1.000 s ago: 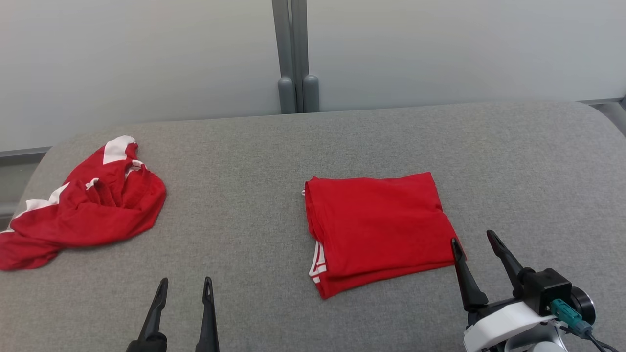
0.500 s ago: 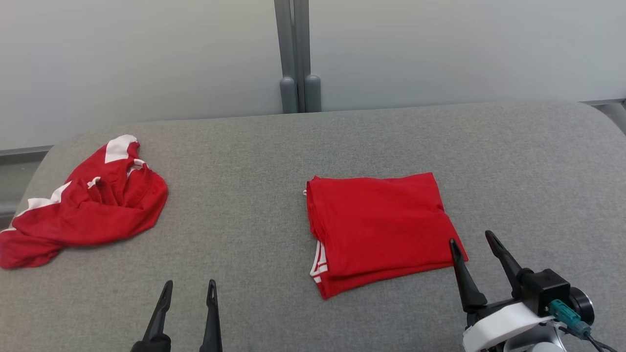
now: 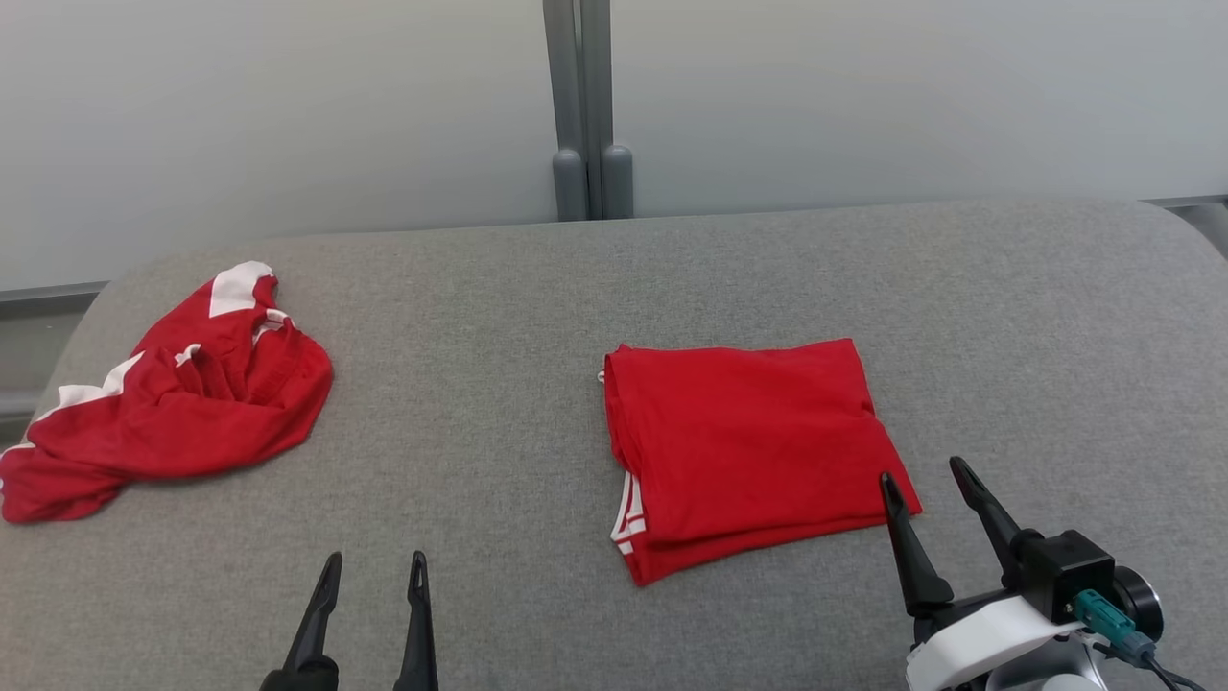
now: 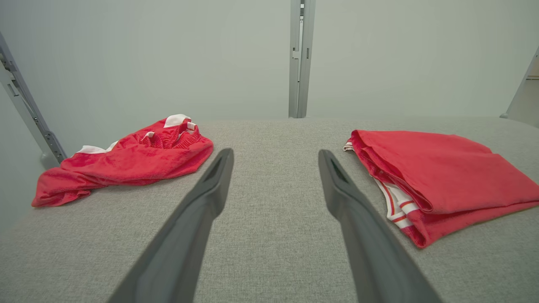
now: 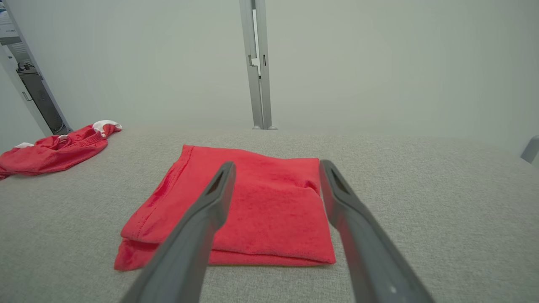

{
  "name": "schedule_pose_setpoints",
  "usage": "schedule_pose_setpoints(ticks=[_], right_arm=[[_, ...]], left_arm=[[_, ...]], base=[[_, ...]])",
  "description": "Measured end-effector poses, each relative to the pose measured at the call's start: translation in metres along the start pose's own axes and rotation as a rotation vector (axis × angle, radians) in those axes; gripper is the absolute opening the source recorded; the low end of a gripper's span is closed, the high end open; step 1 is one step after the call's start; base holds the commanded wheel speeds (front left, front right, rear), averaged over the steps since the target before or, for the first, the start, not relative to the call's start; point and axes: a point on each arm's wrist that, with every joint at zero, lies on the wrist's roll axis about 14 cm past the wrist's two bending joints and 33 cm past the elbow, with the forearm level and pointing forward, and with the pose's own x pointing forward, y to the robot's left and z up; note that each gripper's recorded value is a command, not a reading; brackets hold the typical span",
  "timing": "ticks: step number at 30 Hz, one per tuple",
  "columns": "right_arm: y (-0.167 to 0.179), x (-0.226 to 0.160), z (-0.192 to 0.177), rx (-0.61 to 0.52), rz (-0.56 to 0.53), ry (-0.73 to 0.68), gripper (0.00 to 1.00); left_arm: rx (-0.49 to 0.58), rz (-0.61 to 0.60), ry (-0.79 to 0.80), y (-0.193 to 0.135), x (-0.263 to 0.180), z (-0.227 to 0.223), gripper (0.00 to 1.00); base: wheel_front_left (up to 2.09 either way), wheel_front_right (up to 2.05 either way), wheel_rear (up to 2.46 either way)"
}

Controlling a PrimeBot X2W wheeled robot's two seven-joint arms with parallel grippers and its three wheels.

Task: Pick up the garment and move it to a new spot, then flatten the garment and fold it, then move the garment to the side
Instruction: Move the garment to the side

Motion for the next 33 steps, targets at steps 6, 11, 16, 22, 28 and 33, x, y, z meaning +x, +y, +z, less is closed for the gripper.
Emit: schedule_pose_setpoints(ticks=[6, 11, 16, 22, 28, 33], right_arm=[[0.003, 0.002, -0.004, 0.003, 0.01, 0.013, 1.0], [0.006, 0.009, -0.005, 0.011, 0.031, 0.017, 1.0], [0.003, 0.023, -0.009, 0.078, 0.043, 0.029, 1.0], [-0.017, 0.05, -0.018, 0.229, 0.044, 0.071, 1.0], [-0.044, 0.072, -0.039, 0.444, 0.025, 0.214, 1.0], [-0.06, 0.084, -0.056, 0.558, 0.025, 0.36, 1.0]], left_arm=[[-0.002, 0.005, 0.011, 0.001, 0.0, -0.003, 1.0], [-0.006, 0.002, 0.029, 0.0, 0.001, -0.008, 1.0], [-0.007, -0.013, 0.043, -0.004, 0.008, -0.013, 1.0], [-0.007, -0.048, 0.054, -0.014, 0.025, -0.017, 1.0], [-0.012, -0.072, 0.076, -0.021, 0.042, -0.026, 1.0], [-0.017, -0.094, 0.097, -0.027, 0.055, -0.035, 1.0]], base=[[0.0, 0.0, 0.0], [0.0, 0.0, 0.0], [0.0, 0.0, 0.0], [0.0, 0.0, 0.0], [0.0, 0.0, 0.0], [0.0, 0.0, 0.0]])
